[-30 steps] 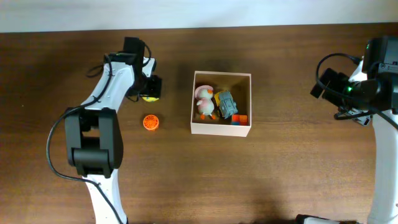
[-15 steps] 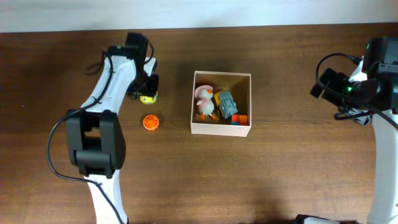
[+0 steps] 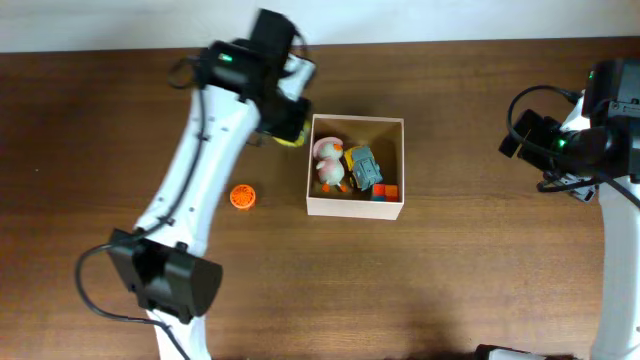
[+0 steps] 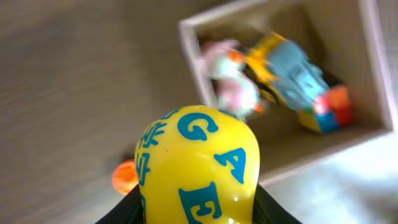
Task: Pack container
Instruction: 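Lift the yellow ball with the left gripper and drop it in the box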
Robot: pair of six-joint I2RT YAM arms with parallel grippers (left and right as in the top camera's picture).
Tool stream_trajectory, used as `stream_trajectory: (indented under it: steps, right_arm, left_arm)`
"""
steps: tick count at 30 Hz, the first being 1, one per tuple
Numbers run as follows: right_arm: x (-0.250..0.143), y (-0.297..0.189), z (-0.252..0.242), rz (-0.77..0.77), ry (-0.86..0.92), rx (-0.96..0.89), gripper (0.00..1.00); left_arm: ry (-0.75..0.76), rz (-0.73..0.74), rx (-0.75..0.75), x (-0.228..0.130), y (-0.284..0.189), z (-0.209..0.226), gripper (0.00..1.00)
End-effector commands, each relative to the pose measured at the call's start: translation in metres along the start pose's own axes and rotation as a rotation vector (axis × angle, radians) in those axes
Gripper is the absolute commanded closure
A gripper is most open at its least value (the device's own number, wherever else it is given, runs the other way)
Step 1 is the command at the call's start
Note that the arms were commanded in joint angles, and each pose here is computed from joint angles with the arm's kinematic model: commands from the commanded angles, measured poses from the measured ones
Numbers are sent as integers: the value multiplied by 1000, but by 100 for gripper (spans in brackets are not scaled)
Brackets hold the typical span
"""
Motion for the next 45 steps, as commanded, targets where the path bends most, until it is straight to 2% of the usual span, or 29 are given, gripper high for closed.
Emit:
stream_trajectory:
  steps: [1, 6, 15, 18, 20, 22, 27, 28, 31, 34, 38, 39, 42, 43, 44, 45]
  right_arm:
    - [2, -1, -2, -7, 16, 3, 1]
    - [2, -1, -2, -7, 16, 3, 1]
    - [2, -1, -2, -7, 16, 3, 1]
    - [2, -1, -2, -7, 16, 3, 1]
    - [2, -1, -2, -7, 16, 3, 1]
    - [2, -1, -2, -7, 16, 3, 1]
    - [2, -1, -2, -7, 16, 3, 1]
    - [2, -1, -2, -7, 16, 3, 1]
    - [2, -1, -2, -7, 16, 3, 1]
    - [2, -1, -2, -7, 16, 3, 1]
    - [2, -1, -2, -7, 16, 3, 1]
    - [2, -1, -2, -7, 16, 3, 1]
    - [2, -1, -2, -7, 16, 3, 1]
    - [2, -1, -2, -7, 16, 3, 1]
    - [2, -1, -2, -7, 16, 3, 1]
    - [2, -1, -2, -7, 16, 3, 1]
  left_arm:
    - [61, 67, -26, -16, 17, -30, 80]
    - [132, 120, 15, -37, 37, -50, 71]
    - [133, 167, 45, -59, 99, -42, 64]
    - [132, 178, 34, -65, 112, -41, 58]
    - [131, 182, 36, -66, 113, -41, 49]
    - [132, 177, 34, -65, 112, -41, 31]
    - [132, 145, 25, -54, 97, -46, 13]
    - [132, 135, 22, -50, 91, -47, 7]
    - [134, 105, 14, -39, 69, -51, 2]
    - [134, 78, 9, -31, 46, -54, 3]
    - [126, 60, 95, -26, 20, -40, 11]
    - [119, 64, 132, -26, 16, -32, 17]
    - [66, 100, 245, -29, 13, 1, 16]
    - [40, 112, 265, -30, 13, 12, 13]
    - [12, 122, 274, -30, 13, 22, 5]
    - [-28, 130, 284, -30, 14, 35, 5]
Point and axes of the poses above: each gripper's point midway between its finger pads, its own y axis out along the fingers, its own z axis along the line the jaws close on, x = y × z, the point moved 4 cm from there along -y, back along the fingers, and after that the axes turned 12 degrees about -y, right-handed, at the moved point
